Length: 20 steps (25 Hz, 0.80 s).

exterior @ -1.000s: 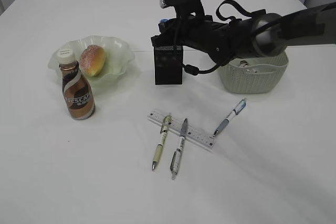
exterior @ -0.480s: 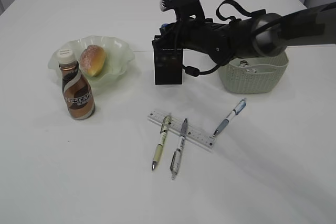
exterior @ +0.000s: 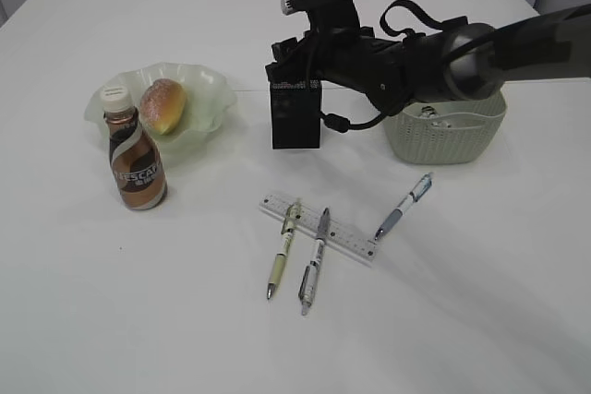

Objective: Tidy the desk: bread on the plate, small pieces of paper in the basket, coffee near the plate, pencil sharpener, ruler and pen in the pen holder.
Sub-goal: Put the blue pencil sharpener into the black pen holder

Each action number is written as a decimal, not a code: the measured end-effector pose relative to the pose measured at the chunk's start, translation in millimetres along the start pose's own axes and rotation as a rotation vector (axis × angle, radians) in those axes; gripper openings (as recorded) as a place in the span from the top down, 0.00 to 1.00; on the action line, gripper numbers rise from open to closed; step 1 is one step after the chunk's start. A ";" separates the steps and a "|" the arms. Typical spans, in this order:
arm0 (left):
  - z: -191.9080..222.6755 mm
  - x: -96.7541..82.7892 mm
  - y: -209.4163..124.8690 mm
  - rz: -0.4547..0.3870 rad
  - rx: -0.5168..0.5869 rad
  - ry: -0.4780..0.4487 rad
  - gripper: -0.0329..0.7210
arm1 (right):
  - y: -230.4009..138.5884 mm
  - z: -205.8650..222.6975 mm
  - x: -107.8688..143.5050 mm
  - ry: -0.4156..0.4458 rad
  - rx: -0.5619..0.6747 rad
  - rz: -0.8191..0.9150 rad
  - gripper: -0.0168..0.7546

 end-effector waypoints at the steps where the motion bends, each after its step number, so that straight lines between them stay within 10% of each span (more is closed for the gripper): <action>1: 0.0 0.0 0.0 0.000 0.000 0.000 0.63 | 0.0 0.0 0.0 0.000 0.000 0.002 0.40; 11: 0.0 0.0 0.0 0.000 0.000 0.000 0.63 | 10.7 -31.2 -11.0 0.037 0.215 0.054 0.40; 20: 0.0 0.0 0.0 0.000 0.000 0.000 0.63 | -5.6 -106.6 -9.2 0.154 0.688 0.104 0.40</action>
Point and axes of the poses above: a point on each arm's last joint axis where the gripper is mounted, z pointing out along that axis toward the gripper, x along the wrist's bending axis when the last joint is at zero, y = z × x, the point moved 7 cm from there along z, pointing out along that axis toward the gripper, and after that the axes turned 15 degrees about -z, right-handed, at the moved point
